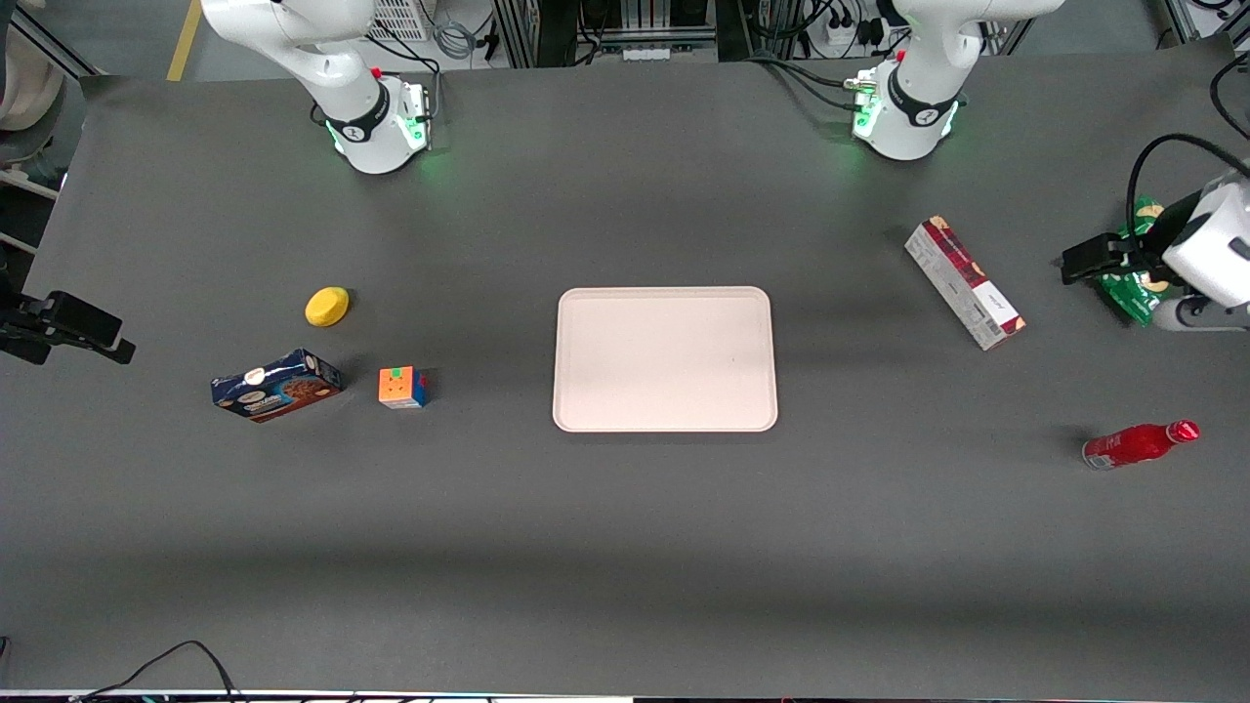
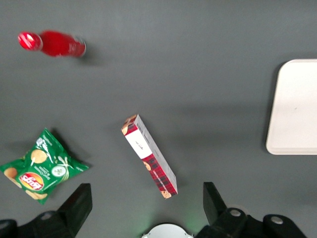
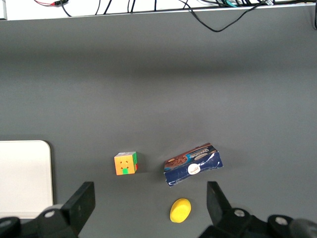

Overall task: Place red cookie box on tray
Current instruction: 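Move the left gripper toward the red plaid cookie box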

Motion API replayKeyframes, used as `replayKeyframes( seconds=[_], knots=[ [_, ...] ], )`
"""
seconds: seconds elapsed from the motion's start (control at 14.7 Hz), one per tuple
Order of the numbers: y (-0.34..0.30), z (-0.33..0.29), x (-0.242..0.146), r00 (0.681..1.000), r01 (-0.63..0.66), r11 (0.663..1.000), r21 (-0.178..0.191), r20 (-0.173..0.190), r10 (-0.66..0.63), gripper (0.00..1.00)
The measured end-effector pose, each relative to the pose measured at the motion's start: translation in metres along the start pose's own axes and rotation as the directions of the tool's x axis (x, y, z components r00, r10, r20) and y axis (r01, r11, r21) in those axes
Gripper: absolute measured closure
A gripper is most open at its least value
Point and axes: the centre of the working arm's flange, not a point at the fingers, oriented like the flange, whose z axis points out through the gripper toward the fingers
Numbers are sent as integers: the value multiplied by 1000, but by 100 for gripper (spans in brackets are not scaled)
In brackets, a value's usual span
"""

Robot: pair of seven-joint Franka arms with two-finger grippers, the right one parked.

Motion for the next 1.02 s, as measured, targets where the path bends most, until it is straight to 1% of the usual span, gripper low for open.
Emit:
replayKeyframes(
  seconds=[0.07, 0.14, 0.34, 0.55, 0.82, 1.02],
  knots=[
    [-5, 14, 2, 1000, 9, 1000, -1, 16, -9, 0],
    [-12, 31, 3, 999, 22, 1000, -3, 24, -22, 0],
    [-35, 84, -3, 995, 103, 995, -12, 13, -102, 0],
    [-36, 129, -28, 975, 220, 975, -15, 25, -219, 0],
    [-34, 172, -50, 961, 276, 961, -15, 42, -275, 0],
    [-31, 207, -64, 957, 290, 957, -19, 29, -289, 0]
  ],
)
